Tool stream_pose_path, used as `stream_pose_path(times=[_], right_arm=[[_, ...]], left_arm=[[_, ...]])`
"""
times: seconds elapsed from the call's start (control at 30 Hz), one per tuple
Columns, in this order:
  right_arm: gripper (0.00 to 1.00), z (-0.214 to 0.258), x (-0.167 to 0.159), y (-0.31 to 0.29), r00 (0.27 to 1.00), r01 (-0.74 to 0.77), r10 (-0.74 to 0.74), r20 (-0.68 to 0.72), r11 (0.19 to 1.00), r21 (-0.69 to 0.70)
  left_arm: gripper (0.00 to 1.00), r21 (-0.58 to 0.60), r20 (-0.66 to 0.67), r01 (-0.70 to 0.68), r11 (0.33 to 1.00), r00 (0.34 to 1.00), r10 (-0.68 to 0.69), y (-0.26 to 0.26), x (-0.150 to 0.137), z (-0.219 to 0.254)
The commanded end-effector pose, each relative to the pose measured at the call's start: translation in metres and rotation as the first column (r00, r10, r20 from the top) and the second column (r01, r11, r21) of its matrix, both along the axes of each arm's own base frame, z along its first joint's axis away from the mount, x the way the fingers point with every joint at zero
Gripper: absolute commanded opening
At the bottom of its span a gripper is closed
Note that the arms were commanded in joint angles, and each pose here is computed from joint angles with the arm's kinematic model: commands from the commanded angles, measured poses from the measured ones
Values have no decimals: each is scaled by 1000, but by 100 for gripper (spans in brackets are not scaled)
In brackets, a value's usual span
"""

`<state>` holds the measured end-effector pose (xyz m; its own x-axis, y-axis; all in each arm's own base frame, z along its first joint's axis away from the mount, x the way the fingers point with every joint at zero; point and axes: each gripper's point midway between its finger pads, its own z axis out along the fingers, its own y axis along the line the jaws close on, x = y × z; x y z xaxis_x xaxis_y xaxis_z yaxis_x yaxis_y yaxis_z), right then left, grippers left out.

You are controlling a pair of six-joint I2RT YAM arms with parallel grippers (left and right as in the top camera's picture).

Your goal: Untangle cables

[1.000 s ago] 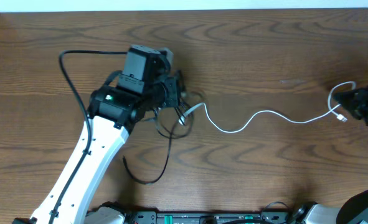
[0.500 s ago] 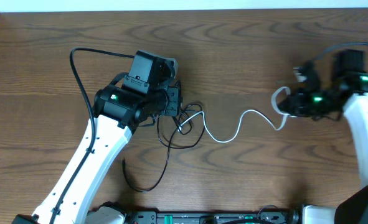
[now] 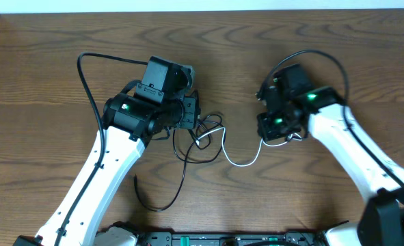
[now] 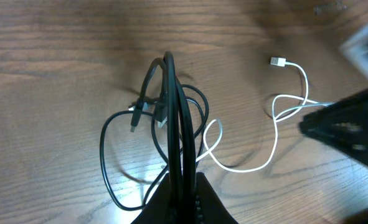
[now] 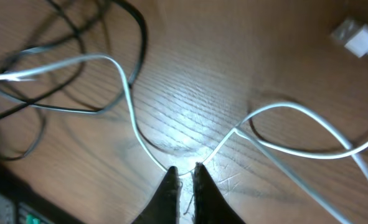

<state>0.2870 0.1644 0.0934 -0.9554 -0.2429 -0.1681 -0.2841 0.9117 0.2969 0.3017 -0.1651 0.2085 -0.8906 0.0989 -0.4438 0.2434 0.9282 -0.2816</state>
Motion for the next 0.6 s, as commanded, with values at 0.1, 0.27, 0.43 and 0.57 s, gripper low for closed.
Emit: stream_pose_path(times=[0.1,0.27,0.43,0.57], right_arm=[[19,-41,-8,-6,993,80,-94,-73,980,-180],[19,-60,-16,-7,974,139,-174,-147,965,-222],[22,-70,-17,-9,946,224,-273,-173,940,-256],[25,-76,-8,-15,938,274,-321,-130,917,-290]], left_arm=[[8,15,7,9,1000,1000,-9,1,1,1],[8,15,7,9,1000,1000,-9,1,1,1],[8,15,6,9,1000,1000,-9,1,1,1],[8,15,7,8,1000,1000,-9,1,1,1]])
